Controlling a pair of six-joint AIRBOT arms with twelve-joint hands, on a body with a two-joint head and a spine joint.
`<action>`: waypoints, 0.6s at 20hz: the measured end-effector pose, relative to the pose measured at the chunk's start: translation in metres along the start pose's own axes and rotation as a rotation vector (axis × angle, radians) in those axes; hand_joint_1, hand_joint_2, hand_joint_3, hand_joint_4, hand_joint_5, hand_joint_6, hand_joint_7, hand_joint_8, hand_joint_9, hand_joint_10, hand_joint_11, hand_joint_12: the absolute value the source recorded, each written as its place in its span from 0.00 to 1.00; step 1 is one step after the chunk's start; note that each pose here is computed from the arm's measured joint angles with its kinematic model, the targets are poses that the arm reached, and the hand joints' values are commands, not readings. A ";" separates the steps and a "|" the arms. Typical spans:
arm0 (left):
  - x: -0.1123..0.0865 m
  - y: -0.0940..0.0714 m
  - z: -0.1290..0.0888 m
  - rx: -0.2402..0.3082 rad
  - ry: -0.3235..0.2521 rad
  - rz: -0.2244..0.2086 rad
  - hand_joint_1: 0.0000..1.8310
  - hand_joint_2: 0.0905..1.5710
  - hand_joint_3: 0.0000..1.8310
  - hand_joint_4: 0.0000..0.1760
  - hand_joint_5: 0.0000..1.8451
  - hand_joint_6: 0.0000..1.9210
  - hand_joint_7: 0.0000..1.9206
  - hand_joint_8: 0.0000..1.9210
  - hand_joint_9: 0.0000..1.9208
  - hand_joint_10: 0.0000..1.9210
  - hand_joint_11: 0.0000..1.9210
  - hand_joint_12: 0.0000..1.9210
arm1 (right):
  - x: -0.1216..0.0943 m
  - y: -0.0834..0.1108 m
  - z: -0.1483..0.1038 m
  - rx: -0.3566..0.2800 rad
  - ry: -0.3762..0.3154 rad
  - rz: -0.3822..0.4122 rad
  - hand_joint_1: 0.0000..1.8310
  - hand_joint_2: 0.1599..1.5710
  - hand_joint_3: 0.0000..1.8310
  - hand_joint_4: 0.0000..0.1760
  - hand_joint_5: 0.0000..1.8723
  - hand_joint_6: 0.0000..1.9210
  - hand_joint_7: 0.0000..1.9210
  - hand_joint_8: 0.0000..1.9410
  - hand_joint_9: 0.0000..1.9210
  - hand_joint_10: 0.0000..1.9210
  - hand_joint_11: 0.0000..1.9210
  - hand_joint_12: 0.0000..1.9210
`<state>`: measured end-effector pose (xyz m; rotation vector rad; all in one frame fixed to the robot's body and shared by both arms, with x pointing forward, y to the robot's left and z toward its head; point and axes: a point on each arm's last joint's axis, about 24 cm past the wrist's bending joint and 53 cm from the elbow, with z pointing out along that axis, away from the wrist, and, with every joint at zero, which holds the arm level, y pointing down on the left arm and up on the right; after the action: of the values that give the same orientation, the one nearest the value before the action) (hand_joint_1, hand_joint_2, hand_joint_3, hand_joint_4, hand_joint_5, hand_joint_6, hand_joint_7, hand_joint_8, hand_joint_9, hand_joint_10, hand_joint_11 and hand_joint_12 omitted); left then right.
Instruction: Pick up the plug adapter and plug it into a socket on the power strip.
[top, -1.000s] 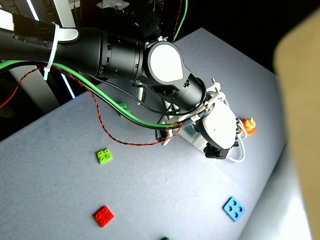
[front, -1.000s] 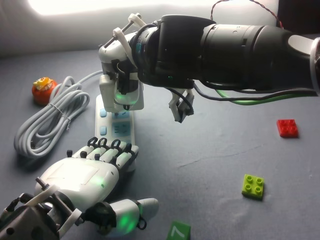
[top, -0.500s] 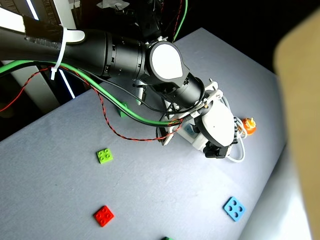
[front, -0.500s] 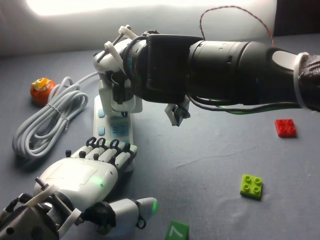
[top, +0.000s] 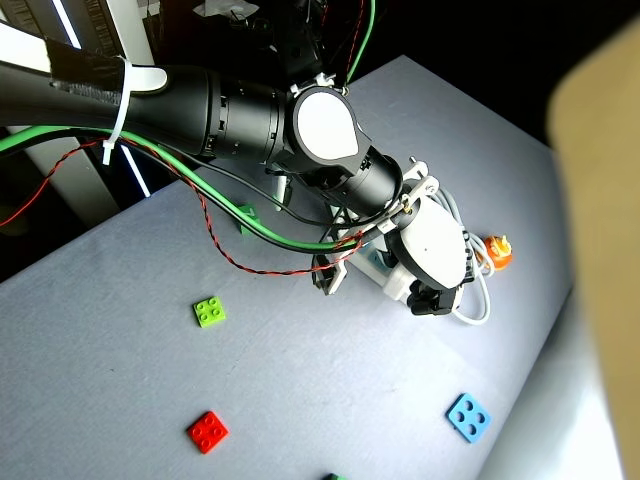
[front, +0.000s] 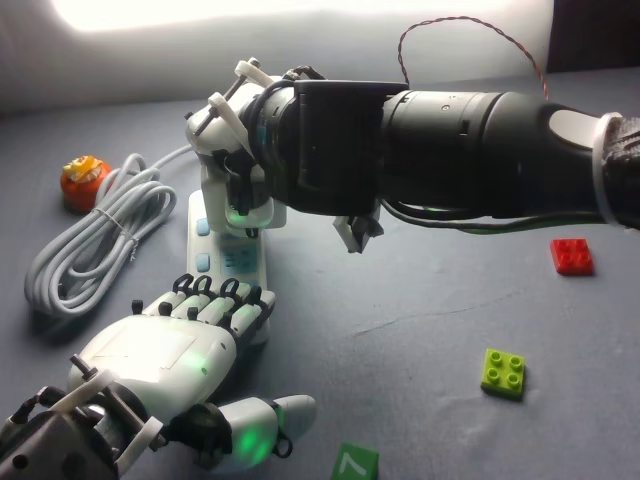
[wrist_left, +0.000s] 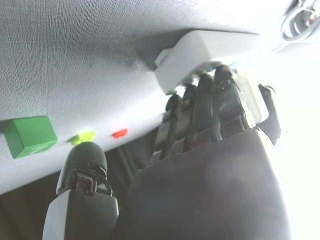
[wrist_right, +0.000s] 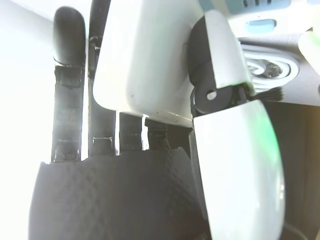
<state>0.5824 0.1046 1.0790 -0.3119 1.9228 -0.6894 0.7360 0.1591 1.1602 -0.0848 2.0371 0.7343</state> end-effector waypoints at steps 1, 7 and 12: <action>0.000 0.000 0.000 0.000 0.000 0.000 0.00 0.78 0.00 0.00 0.02 0.00 0.02 0.00 0.02 0.00 0.01 0.02 | 0.000 0.000 0.000 0.000 0.000 0.002 0.66 0.70 0.00 0.00 0.44 0.65 0.53 0.48 0.58 0.04 0.35 0.64; -0.001 -0.001 0.001 0.003 -0.003 0.002 0.00 0.78 0.00 0.00 0.03 0.00 0.03 0.00 0.03 0.00 0.00 0.07 | -0.001 -0.003 -0.001 -0.003 0.001 0.008 0.66 0.70 0.00 0.00 0.44 0.65 0.52 0.48 0.58 0.03 0.36 0.63; -0.001 -0.001 0.001 0.004 -0.003 0.002 0.00 0.78 0.00 0.00 0.02 0.00 0.03 0.00 0.03 0.00 0.00 0.08 | -0.003 -0.004 -0.001 -0.010 0.000 0.016 0.65 0.72 0.00 0.00 0.41 0.68 0.50 0.52 0.58 0.02 0.34 0.64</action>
<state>0.5834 0.1043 1.0803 -0.3085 1.9182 -0.6907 0.7382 0.1542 1.1607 -0.0739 2.0368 0.7547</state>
